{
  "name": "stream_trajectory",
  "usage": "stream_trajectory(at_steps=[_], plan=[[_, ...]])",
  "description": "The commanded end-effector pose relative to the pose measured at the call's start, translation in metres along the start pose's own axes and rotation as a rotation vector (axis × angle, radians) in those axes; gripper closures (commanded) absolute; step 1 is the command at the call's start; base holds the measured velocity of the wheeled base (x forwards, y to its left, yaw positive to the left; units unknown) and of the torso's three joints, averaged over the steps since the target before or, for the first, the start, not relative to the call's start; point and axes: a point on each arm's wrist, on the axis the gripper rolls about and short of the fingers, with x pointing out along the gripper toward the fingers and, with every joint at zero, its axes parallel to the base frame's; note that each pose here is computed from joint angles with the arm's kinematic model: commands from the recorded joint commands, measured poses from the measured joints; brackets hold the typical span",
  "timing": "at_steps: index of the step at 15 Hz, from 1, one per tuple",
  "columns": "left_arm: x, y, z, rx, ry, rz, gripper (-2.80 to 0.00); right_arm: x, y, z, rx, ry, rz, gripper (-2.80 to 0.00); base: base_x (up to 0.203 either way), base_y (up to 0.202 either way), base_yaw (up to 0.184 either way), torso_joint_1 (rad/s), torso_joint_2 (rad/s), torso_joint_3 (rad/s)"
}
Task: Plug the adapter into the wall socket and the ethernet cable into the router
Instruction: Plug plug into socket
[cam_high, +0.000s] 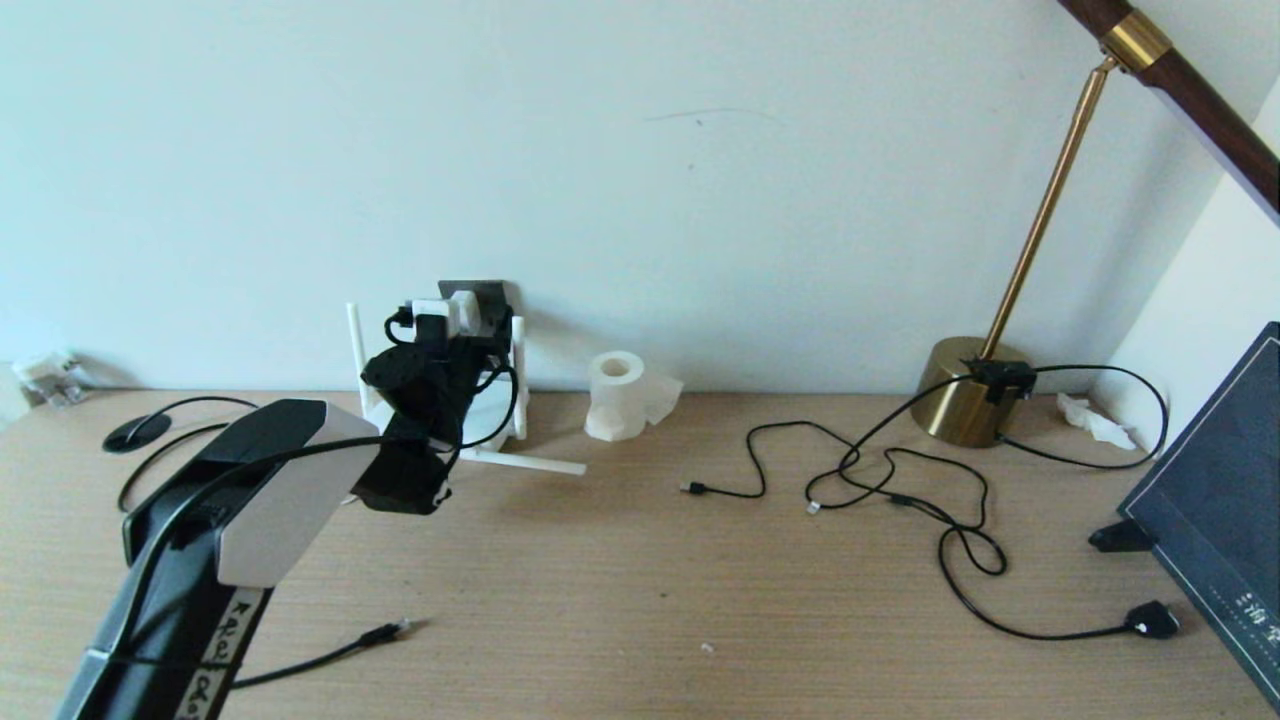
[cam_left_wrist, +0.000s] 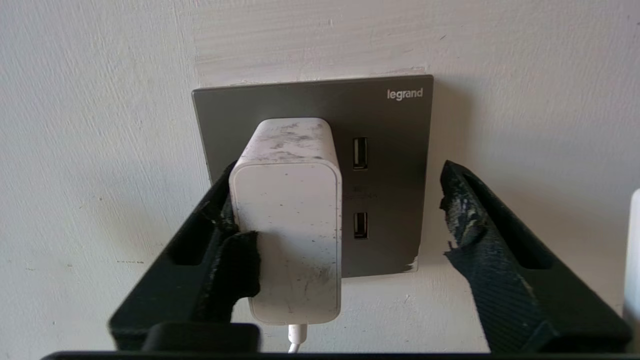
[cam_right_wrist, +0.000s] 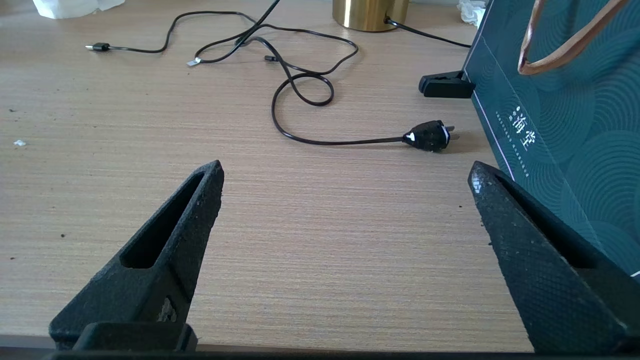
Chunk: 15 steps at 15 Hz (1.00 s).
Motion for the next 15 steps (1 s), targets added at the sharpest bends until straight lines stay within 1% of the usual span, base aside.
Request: stream_trajectory(at_steps=[1,7,11,15], plan=[[0.001,0.001,0.006,-0.001,-0.021,0.013,-2.80,0.000,0.000,0.000,0.000,0.002,0.000,-2.80,0.000,0.000,0.000,0.000,0.00,0.000],[0.001,0.001,0.010,-0.003,-0.033,0.014,-2.80,0.000,0.000,0.000,0.000,0.002,0.000,-2.80,0.000,0.000,0.000,0.000,0.00,0.000],[-0.004,0.001,0.011,-0.002,-0.027,0.012,-2.80,0.000,0.000,0.000,0.000,0.000,0.000,-2.80,0.000,0.000,0.000,0.008,0.00,-0.003],[-0.007,0.003,0.021,-0.004,-0.030,0.010,-2.80,0.000,0.000,0.000,0.000,0.000,0.000,-2.80,0.000,0.000,0.000,0.000,0.00,0.000]])
